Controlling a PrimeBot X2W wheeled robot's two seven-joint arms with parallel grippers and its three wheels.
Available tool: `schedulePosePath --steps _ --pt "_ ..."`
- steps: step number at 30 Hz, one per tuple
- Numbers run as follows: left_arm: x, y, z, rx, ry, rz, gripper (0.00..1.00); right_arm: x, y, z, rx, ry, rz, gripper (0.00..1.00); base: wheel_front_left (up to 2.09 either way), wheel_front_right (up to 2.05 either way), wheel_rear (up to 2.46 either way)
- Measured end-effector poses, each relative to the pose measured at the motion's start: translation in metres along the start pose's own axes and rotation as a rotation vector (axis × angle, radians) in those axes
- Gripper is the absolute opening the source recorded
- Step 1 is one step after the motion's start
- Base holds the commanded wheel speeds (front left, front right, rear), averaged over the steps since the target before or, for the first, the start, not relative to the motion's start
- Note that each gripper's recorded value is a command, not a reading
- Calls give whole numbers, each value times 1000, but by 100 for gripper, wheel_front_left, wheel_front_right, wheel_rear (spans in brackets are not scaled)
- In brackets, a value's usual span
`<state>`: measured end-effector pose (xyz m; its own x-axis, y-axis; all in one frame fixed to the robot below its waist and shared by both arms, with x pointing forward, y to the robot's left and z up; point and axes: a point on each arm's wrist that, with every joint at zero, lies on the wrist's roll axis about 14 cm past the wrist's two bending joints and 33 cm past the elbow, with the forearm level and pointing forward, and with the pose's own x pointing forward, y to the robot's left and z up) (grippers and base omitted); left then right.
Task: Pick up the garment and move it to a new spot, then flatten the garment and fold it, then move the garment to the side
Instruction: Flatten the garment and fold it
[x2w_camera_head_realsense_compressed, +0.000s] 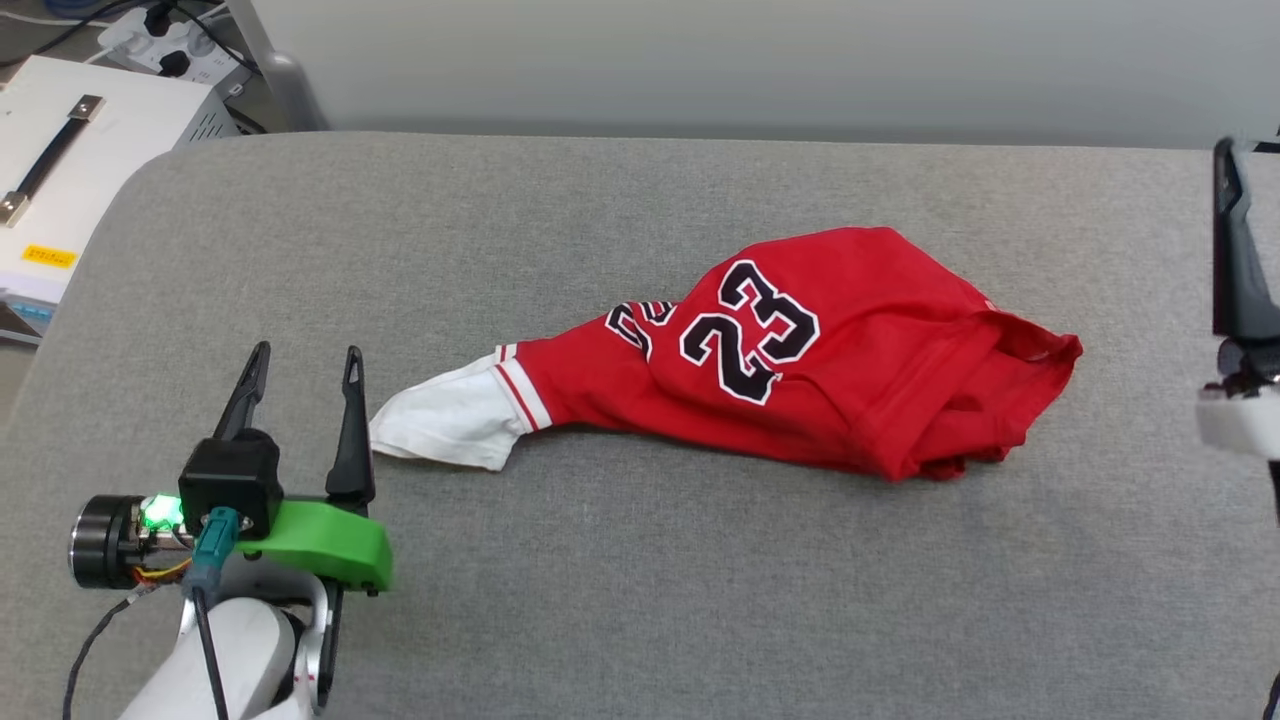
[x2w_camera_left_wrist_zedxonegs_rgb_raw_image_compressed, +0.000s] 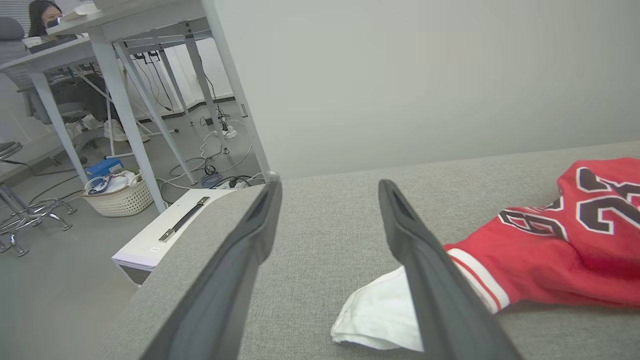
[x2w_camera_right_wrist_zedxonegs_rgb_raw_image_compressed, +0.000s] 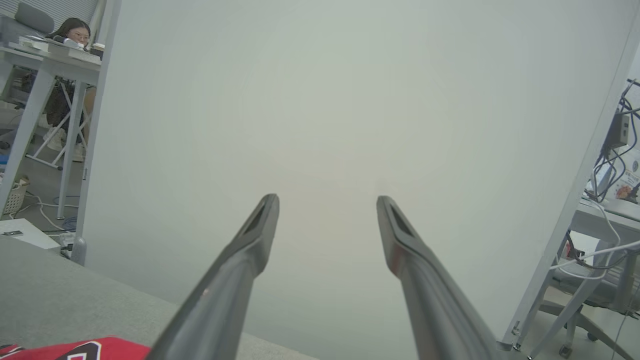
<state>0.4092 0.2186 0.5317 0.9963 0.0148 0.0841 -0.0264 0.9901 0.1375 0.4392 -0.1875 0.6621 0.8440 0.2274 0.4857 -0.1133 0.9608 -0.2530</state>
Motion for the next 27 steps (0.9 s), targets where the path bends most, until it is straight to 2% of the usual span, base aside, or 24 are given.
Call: schedulePosePath --steps 4,8,10,14,20,23,27 --pt "-6 -5 5 -8 -32 22 100 21 2 -12 -12 23 71 100 0 0 0" --pt "-11 -10 -1 -17 -27 41 100 32 16 -57 0 237 183 100 0 0 0" --pt "-11 -11 -3 -16 -27 48 100 31 27 -84 25 395 251 100 0 0 0" --pt "-8 -14 -8 -24 -19 54 100 13 44 -132 63 707 367 100 0 0 0" --pt "-4 -13 -20 -33 4 67 100 -26 51 -191 100 1113 447 100 0 0 0" --pt "-2 -12 -26 -37 17 75 100 -40 59 -212 108 1236 482 100 0 0 0" --pt "3 -14 -35 -44 34 71 100 -48 67 -237 87 1327 510 100 0 0 0"
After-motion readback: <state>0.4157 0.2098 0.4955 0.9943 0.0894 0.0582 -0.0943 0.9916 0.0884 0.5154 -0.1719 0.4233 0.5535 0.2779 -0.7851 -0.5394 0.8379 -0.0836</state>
